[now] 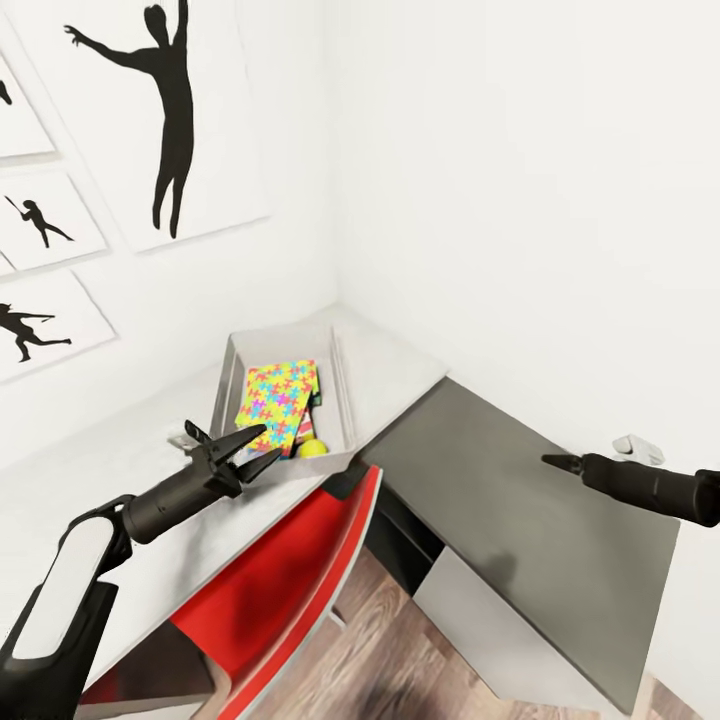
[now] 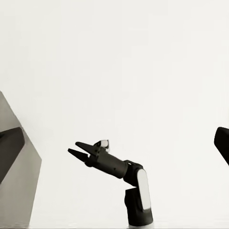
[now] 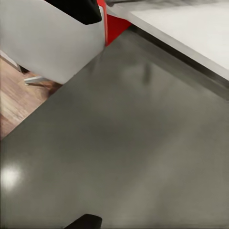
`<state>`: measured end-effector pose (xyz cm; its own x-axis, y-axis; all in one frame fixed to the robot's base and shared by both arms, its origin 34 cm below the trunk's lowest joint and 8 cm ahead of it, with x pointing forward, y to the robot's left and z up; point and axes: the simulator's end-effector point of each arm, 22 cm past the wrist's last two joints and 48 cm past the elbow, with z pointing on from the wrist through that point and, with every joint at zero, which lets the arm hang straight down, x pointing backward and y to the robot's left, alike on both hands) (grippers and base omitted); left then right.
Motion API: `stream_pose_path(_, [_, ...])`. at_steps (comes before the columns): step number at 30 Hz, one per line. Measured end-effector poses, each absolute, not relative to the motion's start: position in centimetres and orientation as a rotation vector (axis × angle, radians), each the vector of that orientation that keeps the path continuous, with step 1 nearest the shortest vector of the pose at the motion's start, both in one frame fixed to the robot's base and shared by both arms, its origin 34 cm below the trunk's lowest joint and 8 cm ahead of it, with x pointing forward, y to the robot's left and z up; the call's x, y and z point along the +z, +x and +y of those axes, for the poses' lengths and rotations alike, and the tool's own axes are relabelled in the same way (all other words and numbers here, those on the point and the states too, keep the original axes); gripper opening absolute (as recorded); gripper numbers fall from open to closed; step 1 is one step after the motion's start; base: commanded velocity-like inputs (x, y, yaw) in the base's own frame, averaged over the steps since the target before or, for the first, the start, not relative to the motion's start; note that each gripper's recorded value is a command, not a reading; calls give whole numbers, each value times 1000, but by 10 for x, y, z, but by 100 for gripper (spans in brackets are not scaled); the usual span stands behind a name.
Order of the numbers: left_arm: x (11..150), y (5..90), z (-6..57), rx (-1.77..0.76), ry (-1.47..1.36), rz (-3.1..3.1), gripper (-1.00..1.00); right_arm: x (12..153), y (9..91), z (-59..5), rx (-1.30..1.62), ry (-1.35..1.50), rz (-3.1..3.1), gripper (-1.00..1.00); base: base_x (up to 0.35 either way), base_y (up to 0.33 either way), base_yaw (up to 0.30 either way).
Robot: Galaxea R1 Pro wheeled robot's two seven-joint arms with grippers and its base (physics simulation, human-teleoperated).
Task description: Put all the toys in the child's room - the three board games (two on the bed and one on the table), the two jigsaw puzzles on the table, and the tennis ball on the table - inside the toy box on the table in the child's room.
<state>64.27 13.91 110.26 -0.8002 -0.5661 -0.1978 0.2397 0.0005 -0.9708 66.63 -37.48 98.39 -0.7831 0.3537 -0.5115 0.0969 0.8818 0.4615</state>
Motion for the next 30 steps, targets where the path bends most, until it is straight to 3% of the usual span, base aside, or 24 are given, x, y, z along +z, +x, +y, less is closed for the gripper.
stream_pose_path(30, [1099,646,84,-1752,-261,1897,100,1010,666,-374,557,308,2392,100,0,0,-89])
